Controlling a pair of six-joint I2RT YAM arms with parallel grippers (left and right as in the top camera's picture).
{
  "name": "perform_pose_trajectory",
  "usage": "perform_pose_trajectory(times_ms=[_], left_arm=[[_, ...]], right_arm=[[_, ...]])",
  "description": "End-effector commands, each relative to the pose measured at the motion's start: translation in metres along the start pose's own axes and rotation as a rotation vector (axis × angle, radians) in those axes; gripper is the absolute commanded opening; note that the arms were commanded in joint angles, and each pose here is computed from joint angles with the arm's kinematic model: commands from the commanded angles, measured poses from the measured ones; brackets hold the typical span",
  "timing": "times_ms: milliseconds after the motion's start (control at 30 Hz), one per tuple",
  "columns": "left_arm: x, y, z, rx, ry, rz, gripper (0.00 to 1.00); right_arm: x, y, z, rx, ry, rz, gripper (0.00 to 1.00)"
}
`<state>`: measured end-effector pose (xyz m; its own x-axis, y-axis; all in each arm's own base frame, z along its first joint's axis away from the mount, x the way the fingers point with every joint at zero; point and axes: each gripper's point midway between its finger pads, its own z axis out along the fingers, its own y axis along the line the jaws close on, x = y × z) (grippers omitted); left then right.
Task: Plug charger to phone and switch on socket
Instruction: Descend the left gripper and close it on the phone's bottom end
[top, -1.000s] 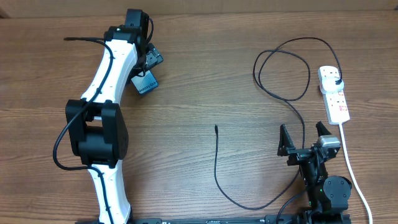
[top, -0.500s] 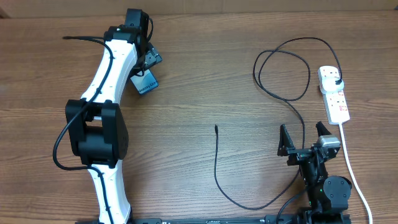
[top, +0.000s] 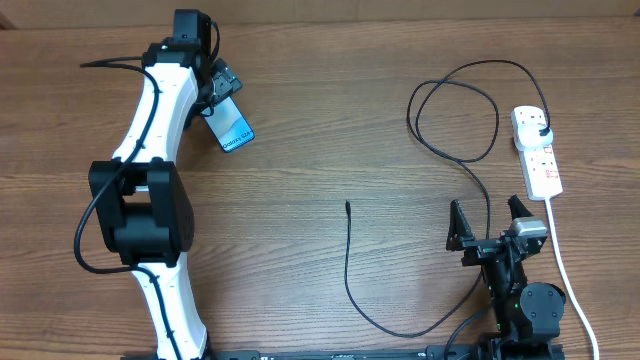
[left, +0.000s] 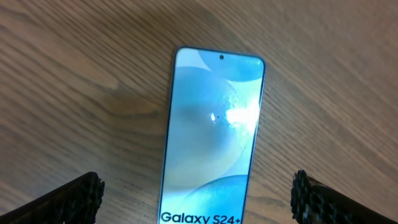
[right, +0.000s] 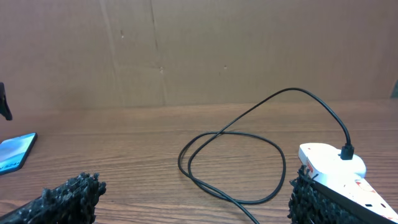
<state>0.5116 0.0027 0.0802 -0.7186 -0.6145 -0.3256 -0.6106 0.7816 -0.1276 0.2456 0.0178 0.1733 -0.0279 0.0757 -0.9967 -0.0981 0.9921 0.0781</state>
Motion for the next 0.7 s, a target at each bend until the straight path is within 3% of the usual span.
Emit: perform_pose_trajectory(times_ms=[0,300,667], left_arm=[[0.014,-0.006,0.020,0.013,0.067,0.059,1.00],[0.022,-0.004,0.034,0.002,0.095,0.080,1.00],[0.003,-0.019,0.015,0.036,0.045,0.078,1.00]], right_arm=[[0.002,0.001,0.000,-0.004,-0.002,-0.004,1.00],[0.002,0.001,0.000,-0.004,-0.002,-0.004,1.00],[0.002,0.001,0.000,-0.004,-0.002,-0.004,1.00]])
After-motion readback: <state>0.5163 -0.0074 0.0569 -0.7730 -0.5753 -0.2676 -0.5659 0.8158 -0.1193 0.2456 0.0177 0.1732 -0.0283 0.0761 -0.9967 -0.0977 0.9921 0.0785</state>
